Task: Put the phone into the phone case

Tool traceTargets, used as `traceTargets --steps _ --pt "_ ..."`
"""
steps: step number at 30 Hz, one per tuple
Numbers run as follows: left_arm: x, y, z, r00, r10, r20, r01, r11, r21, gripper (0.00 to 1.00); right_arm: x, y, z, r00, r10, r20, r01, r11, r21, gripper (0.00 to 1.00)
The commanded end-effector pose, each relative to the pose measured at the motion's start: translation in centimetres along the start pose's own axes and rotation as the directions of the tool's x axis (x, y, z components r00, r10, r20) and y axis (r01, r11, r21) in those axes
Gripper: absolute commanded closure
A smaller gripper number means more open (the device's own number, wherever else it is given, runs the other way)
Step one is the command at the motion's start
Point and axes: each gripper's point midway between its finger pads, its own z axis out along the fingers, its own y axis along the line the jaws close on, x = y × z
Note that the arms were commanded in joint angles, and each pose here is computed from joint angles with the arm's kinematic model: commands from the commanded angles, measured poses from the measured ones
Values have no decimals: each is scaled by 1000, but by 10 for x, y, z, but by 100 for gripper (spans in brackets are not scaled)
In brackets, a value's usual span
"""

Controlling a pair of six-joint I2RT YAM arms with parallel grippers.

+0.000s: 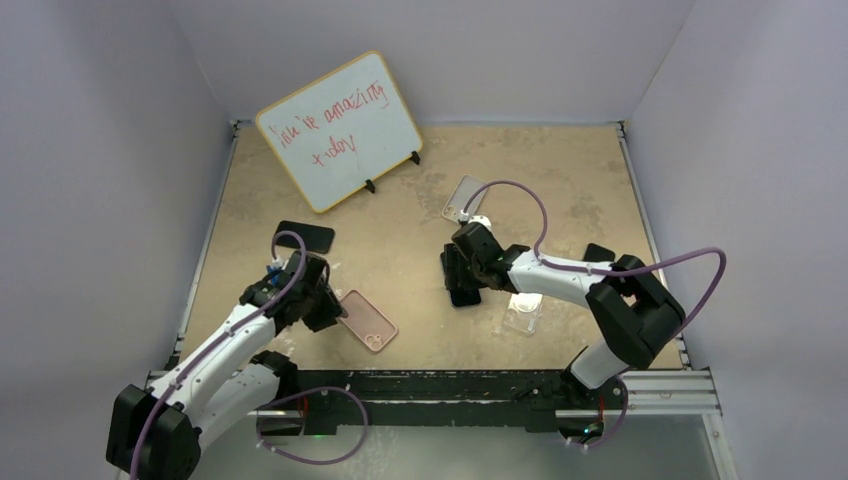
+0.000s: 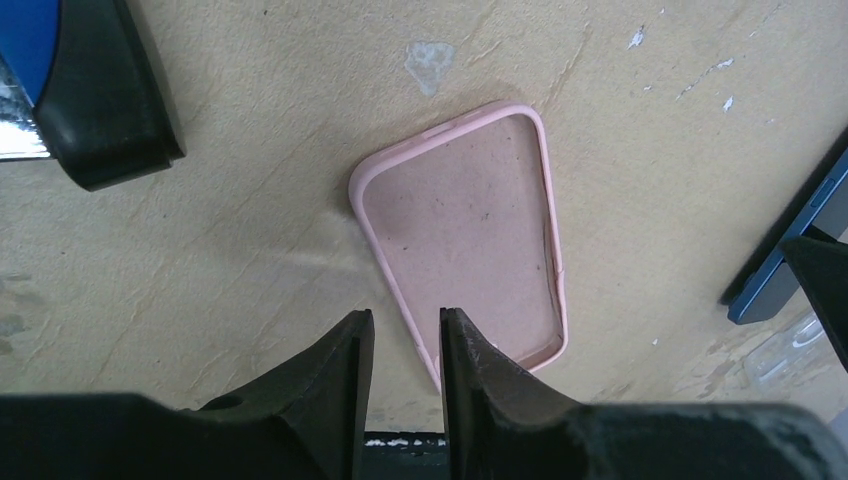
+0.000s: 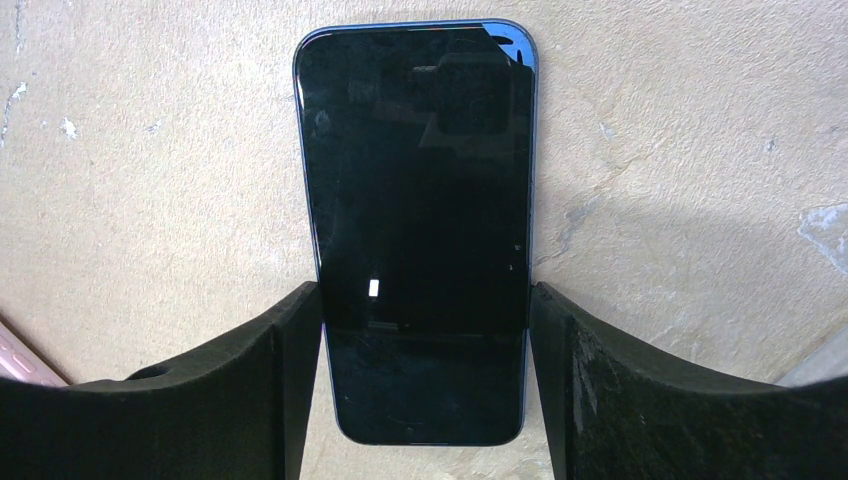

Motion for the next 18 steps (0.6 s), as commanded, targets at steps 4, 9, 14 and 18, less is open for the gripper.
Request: traceTargets --steps 4,9,14,18 --pt "-5 -5 14 1000 17 6 -17 1000 2 68 18 -7 -5 999 9 -53 -8 1000 11 44" --pt "-1 -1 22 1000 20 -12 -20 1000 -11 68 19 -8 -7 999 4 -48 -4 1000 10 45" --pt "1 0 25 999 27 -27 -28 999 -21 73 17 -10 -9 999 2 -37 -2 1000 10 45" --pt "2 2 26 1000 25 -19 -26 999 -24 78 15 -7 -12 1000 3 -28 -3 1000 -6 45"
